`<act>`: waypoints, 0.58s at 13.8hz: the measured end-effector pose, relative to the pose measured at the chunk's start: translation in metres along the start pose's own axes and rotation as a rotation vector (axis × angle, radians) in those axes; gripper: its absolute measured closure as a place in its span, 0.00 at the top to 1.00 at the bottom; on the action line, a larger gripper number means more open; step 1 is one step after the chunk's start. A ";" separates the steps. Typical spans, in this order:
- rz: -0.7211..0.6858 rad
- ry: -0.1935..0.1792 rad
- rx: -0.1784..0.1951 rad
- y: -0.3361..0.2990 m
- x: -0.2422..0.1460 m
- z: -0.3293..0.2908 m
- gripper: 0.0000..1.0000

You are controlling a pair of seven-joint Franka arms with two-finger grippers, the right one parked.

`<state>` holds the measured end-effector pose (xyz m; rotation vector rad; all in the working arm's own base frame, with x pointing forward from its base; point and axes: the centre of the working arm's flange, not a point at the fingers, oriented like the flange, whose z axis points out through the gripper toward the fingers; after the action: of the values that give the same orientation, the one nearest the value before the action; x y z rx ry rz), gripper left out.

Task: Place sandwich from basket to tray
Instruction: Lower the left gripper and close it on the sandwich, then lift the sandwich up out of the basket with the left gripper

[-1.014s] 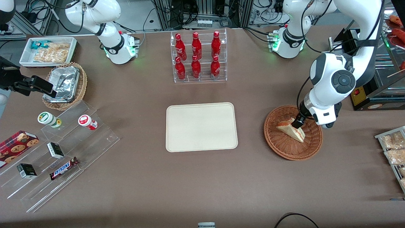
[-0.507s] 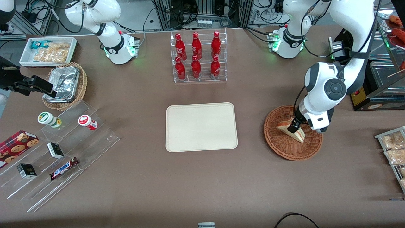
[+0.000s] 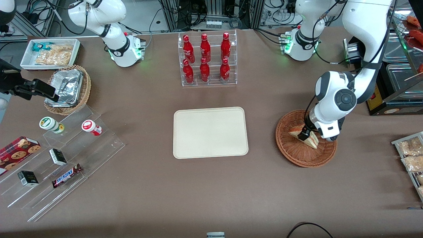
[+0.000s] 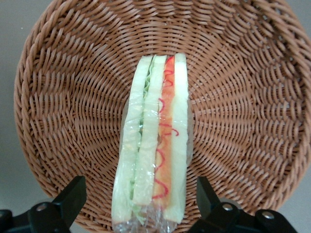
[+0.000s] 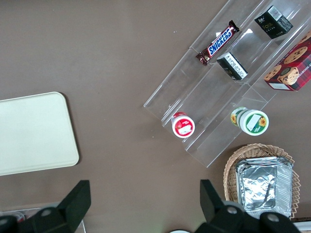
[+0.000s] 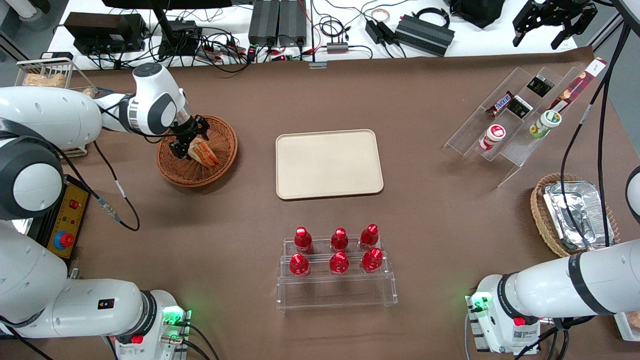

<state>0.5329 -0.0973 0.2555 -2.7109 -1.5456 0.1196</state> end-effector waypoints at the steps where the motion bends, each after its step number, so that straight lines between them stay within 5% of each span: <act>1: -0.001 -0.003 0.005 0.000 0.000 0.003 1.00; 3: -0.003 -0.008 0.014 -0.001 0.001 0.009 0.96; 8: -0.007 -0.007 0.008 0.001 0.004 0.009 0.41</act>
<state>0.5346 -0.0944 0.2460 -2.7017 -1.5523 0.1355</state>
